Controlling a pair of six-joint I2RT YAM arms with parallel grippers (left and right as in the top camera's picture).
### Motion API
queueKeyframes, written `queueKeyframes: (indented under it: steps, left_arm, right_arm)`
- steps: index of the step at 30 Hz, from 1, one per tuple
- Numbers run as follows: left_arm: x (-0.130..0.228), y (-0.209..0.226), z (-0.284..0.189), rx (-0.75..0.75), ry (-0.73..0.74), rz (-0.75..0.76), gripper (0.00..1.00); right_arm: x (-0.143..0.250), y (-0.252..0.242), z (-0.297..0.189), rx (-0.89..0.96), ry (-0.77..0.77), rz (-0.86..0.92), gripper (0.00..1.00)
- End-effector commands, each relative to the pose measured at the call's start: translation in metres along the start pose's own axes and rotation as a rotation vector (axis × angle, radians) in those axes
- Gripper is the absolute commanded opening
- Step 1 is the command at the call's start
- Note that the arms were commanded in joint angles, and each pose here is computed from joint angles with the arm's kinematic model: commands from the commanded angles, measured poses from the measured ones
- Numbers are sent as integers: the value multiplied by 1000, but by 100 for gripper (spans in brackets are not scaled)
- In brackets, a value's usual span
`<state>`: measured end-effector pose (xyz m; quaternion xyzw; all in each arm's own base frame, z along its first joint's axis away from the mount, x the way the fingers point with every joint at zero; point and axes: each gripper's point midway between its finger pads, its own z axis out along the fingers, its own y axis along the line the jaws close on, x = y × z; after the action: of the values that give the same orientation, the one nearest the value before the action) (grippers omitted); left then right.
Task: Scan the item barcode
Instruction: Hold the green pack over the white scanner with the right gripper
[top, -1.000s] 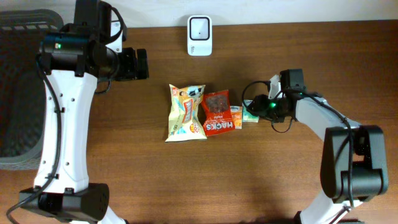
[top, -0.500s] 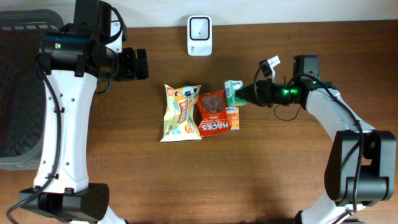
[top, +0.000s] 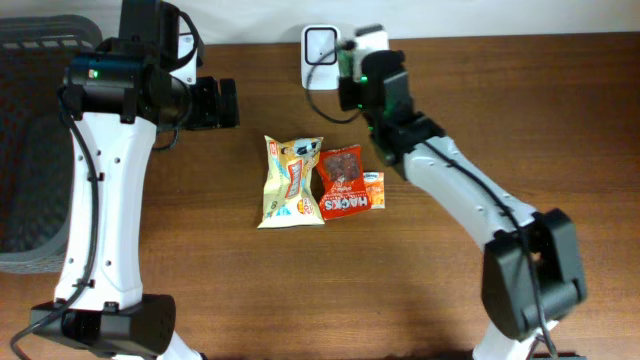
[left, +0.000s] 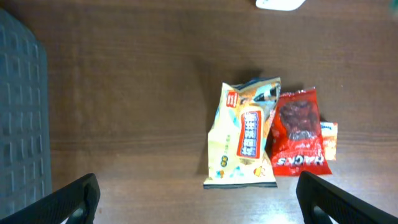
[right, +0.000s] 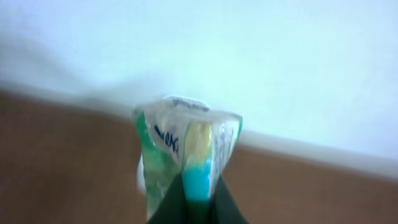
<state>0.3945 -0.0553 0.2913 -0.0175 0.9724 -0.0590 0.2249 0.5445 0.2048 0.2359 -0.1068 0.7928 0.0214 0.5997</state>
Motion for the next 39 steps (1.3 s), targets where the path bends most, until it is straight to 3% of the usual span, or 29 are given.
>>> queueKeyframes:
  steps: [1, 5, 8, 14, 19, 23, 28, 31, 34, 36, 39]
  left_arm:
    - [-1, -1, -5, 9, -12, -6, 99]
    - [-1, -1, -5, 9, -12, -6, 99]
    - [-1, -1, -5, 9, -12, -6, 99]
    - [-1, -1, -5, 9, -12, -6, 99]
    - [-1, -1, -5, 9, -12, -6, 99]
    - [-1, -1, -5, 9, -12, -6, 99]
    - [-1, -1, -5, 9, -12, -6, 99]
    - [-1, -1, -5, 9, -12, -6, 99]
    - [-1, -1, -5, 9, -12, -6, 99]
    - [-1, -1, -5, 9, -12, -6, 99]
    - [-1, -1, -5, 9, -12, -6, 99]
  right_arm:
    - [29, -7, 41, 154, -71, -302, 4]
    - [29, 14, 61, 104, -237, -383, 4]
    - [36, 11, 71, 77, -233, -392, 4]
    - [55, 23, 80, -158, -252, -418, 4]
    - [83, 19, 92, -161, -217, -421, 4]
    - [77, 17, 91, -149, -243, -418, 4]
    - [52, -13, 88, 39, -306, -385, 4]
    - [80, -25, 89, 200, -141, -388, 4]
    - [76, -24, 60, 482, -82, -396, 4]
    - [76, -9, 56, 481, -66, -468, 4]
    - [60, -12, 57, 447, -121, -439, 4]
